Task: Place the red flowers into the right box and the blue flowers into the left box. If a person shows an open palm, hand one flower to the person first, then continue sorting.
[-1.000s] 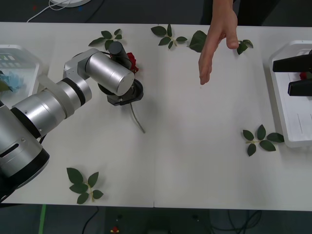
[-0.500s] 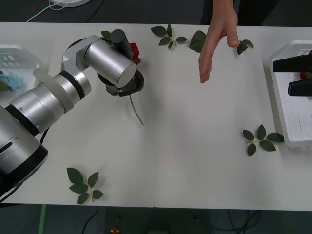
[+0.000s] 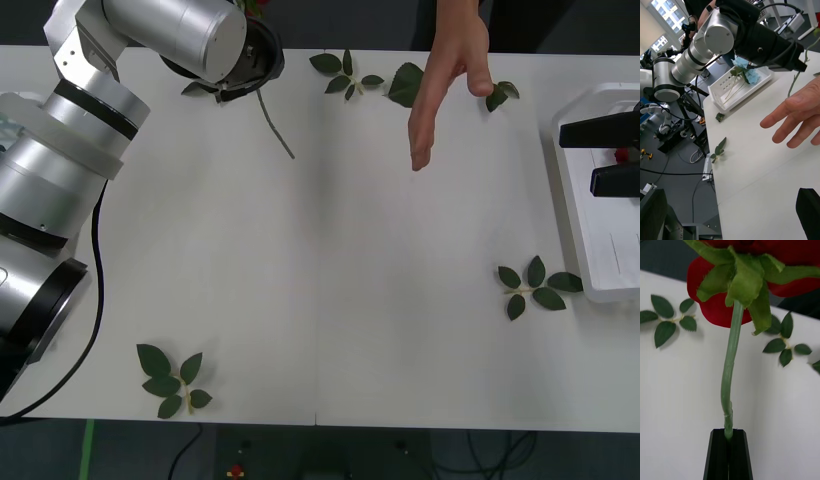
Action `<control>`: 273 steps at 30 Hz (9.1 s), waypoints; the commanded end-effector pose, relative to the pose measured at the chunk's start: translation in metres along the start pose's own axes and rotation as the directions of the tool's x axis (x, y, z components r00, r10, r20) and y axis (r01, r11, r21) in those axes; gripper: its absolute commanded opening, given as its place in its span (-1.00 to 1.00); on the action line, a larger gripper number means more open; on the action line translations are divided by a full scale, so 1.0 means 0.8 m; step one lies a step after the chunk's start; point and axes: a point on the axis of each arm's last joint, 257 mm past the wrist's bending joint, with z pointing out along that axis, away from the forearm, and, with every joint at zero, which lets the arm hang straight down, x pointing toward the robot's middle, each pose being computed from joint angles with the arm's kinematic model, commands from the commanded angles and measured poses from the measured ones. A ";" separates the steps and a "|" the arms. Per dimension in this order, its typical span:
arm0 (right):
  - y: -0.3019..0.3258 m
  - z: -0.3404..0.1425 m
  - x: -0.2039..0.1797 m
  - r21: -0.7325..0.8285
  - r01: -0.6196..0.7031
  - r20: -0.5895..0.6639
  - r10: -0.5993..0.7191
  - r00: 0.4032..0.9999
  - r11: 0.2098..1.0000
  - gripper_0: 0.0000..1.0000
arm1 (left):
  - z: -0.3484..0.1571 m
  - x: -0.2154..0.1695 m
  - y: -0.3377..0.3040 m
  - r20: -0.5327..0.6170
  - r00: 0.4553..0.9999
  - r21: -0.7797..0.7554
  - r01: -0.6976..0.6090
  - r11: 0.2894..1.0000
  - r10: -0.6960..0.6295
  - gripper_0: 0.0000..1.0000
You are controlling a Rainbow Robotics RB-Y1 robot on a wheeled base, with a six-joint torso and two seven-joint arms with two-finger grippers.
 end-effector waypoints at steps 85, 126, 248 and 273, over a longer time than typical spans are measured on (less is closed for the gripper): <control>0.041 0.051 -0.052 -0.033 -0.198 0.121 0.200 0.972 0.980 1.00 | -0.331 0.114 -0.317 -0.009 0.991 0.980 -0.019 0.198 0.137 -1.00; 0.035 0.113 -0.070 -0.043 -0.280 0.176 0.283 0.943 0.959 -1.00 | -0.327 0.116 -0.380 -0.054 0.995 0.991 0.043 0.125 0.086 -0.65; -0.260 0.015 -0.196 0.739 0.070 0.278 -0.398 0.874 0.670 -1.00 | -0.338 0.109 -0.377 0.000 0.998 0.997 -0.005 0.082 0.066 1.00; -0.259 0.015 -0.197 0.727 0.044 0.304 -0.379 0.874 0.685 1.00 | -0.338 0.109 -0.377 0.000 0.998 0.997 -0.005 0.082 0.066 1.00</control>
